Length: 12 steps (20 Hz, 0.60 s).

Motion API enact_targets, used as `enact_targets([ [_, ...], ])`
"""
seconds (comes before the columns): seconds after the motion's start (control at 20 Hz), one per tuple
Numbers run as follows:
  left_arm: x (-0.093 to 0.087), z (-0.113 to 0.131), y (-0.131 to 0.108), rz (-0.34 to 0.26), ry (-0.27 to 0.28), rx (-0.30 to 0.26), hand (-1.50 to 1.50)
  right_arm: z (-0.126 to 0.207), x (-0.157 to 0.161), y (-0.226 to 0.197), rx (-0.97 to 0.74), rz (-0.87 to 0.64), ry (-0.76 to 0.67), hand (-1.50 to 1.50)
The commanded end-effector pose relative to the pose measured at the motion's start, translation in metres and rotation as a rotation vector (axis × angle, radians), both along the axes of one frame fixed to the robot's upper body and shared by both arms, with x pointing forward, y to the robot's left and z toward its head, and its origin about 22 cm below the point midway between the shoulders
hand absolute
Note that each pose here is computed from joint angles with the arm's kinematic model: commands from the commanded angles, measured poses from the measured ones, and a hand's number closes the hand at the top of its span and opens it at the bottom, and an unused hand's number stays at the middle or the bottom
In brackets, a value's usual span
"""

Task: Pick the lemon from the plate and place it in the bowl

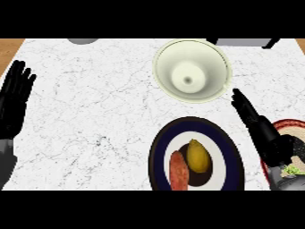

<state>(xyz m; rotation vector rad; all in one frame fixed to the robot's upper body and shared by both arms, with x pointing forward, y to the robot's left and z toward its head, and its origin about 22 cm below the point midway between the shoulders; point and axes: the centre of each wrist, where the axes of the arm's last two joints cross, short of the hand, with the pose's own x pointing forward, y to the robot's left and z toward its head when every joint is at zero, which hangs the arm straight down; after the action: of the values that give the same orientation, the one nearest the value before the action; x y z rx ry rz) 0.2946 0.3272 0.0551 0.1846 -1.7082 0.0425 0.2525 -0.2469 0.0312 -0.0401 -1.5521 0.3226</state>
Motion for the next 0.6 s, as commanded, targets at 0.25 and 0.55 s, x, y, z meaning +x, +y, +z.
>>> enact_targets([
  [0.25,0.014,0.035,-0.002,-0.017,-0.134,0.087,0.00,0.053,-0.032,0.170,0.351,0.733,-0.191,-1.50],
  [0.55,-0.004,0.030,0.017,0.049,-0.085,0.052,0.00,0.025,-0.075,0.160,-0.034,0.280,-0.592,-1.50],
])
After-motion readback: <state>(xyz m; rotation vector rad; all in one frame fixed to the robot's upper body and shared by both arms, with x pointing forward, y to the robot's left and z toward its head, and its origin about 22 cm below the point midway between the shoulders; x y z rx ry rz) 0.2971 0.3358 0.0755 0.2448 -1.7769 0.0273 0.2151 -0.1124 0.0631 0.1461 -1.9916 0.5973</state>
